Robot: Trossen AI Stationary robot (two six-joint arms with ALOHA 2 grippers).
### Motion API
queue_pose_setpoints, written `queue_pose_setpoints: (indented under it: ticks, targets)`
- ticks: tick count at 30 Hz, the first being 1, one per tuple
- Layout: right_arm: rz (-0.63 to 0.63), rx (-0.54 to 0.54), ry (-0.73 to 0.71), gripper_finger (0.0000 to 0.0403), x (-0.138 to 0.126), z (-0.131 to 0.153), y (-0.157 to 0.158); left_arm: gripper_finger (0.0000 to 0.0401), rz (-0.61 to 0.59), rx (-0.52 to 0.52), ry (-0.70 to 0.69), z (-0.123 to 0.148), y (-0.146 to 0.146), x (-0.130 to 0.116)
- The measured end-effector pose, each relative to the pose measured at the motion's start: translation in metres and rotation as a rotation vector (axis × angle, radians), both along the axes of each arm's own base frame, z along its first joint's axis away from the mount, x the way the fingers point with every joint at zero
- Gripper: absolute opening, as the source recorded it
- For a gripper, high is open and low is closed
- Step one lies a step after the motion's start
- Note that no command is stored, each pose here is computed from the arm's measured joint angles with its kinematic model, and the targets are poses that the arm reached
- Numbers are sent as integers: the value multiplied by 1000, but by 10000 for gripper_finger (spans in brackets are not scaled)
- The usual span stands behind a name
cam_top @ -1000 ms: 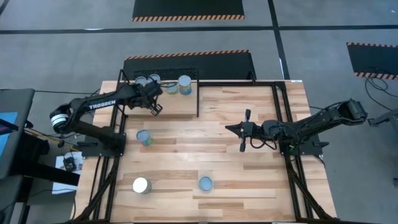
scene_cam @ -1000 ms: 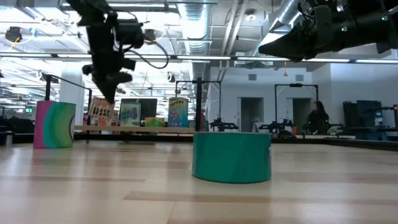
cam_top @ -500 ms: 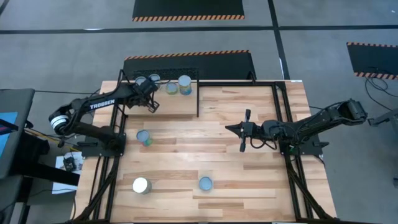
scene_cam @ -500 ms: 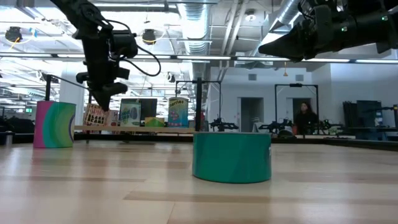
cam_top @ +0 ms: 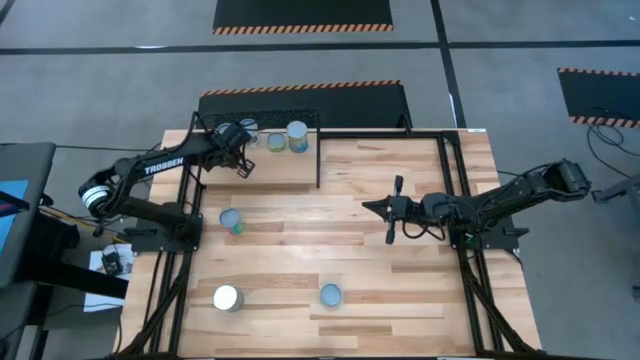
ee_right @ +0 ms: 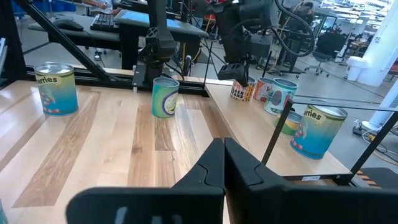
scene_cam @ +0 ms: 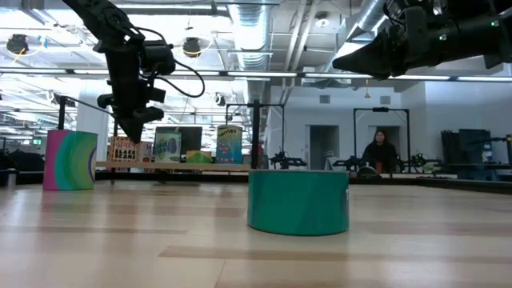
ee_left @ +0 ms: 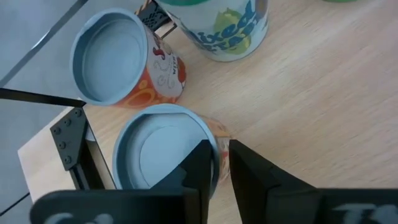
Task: Pick and place cans onto a shelf
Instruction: Put the canned spicy black beans on the shelf
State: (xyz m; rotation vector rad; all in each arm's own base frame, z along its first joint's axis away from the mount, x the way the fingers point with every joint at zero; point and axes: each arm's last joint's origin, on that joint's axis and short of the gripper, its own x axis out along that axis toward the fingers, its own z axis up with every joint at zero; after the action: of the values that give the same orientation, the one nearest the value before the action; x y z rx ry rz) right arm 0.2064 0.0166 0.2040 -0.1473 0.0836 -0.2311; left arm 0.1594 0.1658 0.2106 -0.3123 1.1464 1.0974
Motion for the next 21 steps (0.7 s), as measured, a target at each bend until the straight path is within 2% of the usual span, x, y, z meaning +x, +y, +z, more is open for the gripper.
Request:
queue_pose_setpoints:
  ticks: [7,21]
  targets:
    - [0,0,0,19,0,0,0,57,-9,31,25,1,2,0]
    - [0,0,1,19,0,0,0,57,-17,74,70,3,3,0]
